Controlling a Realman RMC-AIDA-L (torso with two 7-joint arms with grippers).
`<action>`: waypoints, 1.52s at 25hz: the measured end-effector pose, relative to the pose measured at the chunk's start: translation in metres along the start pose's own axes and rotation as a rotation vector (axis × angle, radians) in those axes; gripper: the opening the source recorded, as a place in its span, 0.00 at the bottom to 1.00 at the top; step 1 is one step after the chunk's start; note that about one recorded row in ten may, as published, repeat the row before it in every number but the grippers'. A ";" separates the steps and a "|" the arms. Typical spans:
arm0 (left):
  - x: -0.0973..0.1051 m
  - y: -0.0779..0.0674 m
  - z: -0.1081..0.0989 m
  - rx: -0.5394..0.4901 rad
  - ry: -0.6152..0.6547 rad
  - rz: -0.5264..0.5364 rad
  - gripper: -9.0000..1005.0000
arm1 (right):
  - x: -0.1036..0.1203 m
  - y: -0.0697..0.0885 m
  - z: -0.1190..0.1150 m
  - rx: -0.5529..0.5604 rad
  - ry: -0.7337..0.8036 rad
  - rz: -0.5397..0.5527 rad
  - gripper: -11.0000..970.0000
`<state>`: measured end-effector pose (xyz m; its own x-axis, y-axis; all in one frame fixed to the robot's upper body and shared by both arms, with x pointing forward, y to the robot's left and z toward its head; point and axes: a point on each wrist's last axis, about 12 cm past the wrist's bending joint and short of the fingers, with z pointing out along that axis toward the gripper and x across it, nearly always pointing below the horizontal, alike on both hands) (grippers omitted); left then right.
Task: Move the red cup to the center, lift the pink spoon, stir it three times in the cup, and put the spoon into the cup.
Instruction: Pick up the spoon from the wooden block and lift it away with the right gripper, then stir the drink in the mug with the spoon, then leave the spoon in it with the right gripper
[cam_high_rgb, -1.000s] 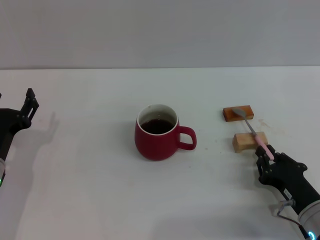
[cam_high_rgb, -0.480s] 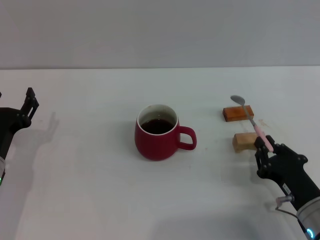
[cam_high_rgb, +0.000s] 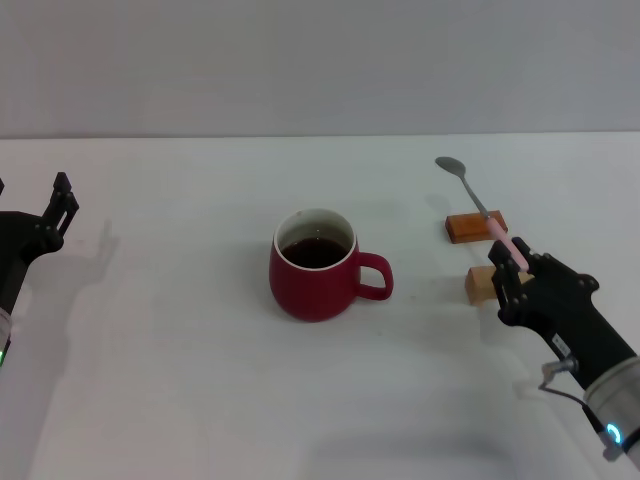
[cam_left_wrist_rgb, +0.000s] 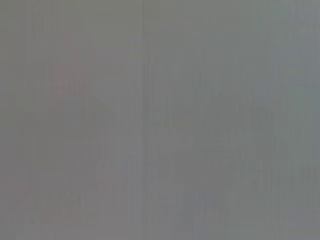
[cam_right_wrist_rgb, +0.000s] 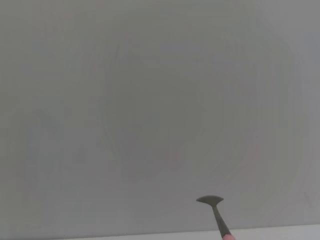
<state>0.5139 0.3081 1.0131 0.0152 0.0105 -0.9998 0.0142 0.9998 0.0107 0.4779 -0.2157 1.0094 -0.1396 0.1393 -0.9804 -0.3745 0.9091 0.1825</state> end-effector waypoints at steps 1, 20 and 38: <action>0.000 0.000 0.000 0.000 0.000 0.000 0.81 | 0.000 0.000 0.000 0.000 0.000 0.000 0.17; 0.001 0.002 -0.001 -0.007 0.010 0.003 0.81 | -0.069 0.015 0.035 0.007 0.207 -0.115 0.17; 0.002 0.002 -0.001 -0.010 0.013 0.003 0.81 | -0.138 0.036 0.047 -0.015 0.321 -0.210 0.17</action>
<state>0.5134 0.3106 1.0114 0.0027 0.0136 -0.9999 0.0037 0.9999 0.0136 0.5268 -0.1843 1.1478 -0.3377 -0.1812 -0.9236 -0.4387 0.8985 -0.0159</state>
